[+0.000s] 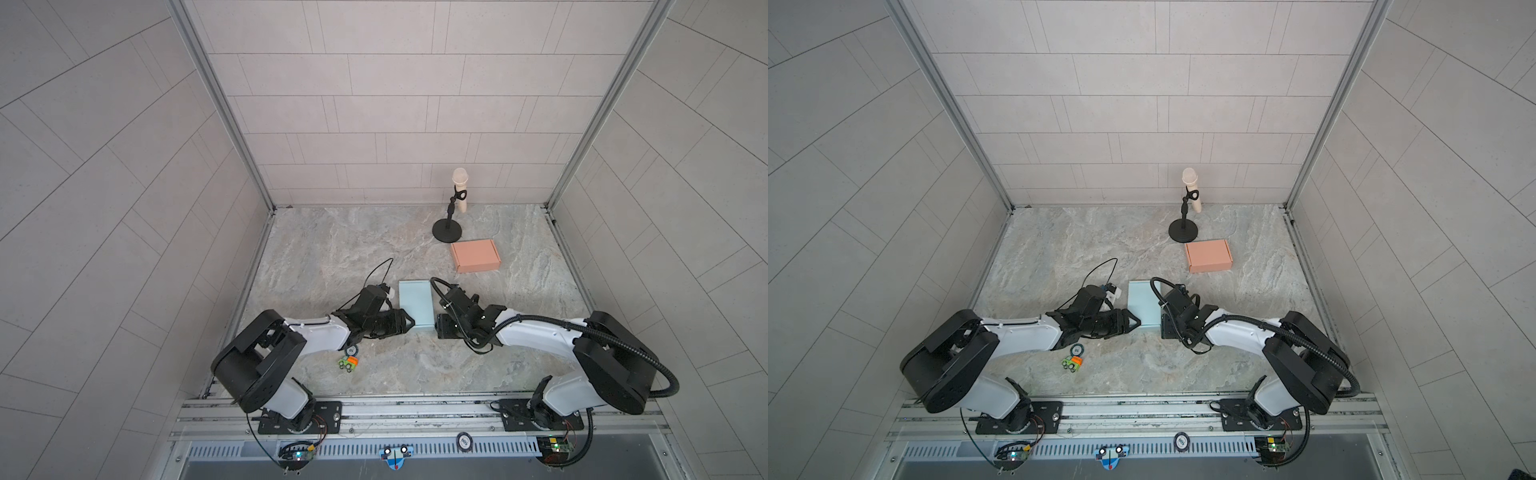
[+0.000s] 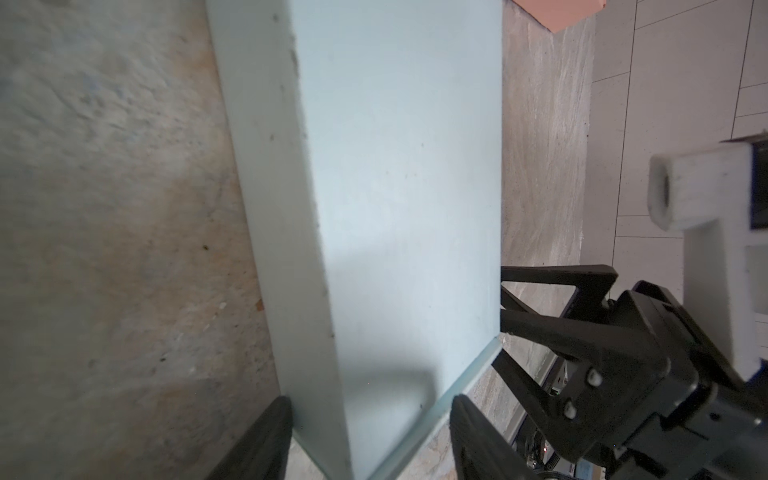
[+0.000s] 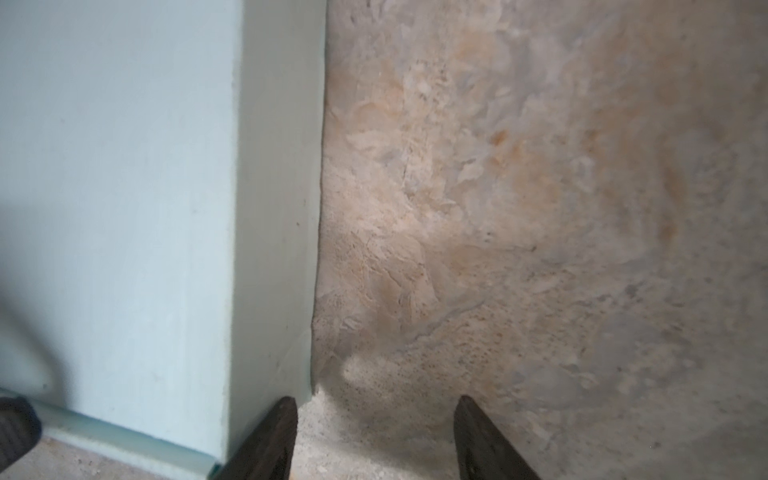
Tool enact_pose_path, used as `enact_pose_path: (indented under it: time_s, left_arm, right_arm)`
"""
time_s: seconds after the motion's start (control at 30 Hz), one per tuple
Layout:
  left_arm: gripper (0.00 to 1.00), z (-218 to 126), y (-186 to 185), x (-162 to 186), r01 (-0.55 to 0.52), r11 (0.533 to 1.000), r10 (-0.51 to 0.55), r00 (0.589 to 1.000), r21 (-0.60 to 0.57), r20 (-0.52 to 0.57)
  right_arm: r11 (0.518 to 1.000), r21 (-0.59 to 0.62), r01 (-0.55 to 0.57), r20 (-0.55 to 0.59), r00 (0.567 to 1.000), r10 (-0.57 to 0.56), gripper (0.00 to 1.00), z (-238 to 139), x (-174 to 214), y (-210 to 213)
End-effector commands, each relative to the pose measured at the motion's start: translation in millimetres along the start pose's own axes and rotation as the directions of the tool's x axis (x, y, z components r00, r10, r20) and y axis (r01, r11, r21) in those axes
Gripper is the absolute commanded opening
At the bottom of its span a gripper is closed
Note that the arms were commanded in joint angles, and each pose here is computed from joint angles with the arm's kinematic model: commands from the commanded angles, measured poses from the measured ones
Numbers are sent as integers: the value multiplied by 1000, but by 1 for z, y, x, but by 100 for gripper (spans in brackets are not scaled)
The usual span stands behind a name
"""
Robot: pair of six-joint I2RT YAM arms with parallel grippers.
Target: Fold the paper box
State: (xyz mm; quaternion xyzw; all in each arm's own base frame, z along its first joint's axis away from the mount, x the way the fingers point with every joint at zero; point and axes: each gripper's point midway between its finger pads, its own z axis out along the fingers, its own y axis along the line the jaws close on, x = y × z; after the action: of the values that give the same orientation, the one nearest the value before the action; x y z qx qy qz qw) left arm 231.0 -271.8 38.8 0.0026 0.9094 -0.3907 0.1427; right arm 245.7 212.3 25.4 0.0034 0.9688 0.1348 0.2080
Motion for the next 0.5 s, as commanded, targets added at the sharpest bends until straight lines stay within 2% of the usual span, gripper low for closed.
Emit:
enact_pose_path:
  time_s: [0.0,0.23,0.47]
  left_arm:
    - [64,1,-9,1,-20,999,20,1000,34,-7]
    - [64,4,-17,5,-13,998,14,1000,65,-11]
    - [64,7,-26,4,15,993,-14,1000,114,-8]
  right_arm:
    - [1000,22,-5,-74,997,7,63,10,19,-7]
    - [999,-29,19,-85,996,-21,63,10,19,11]
    - [990,-141,28,-84,996,-40,63,12,19,48]
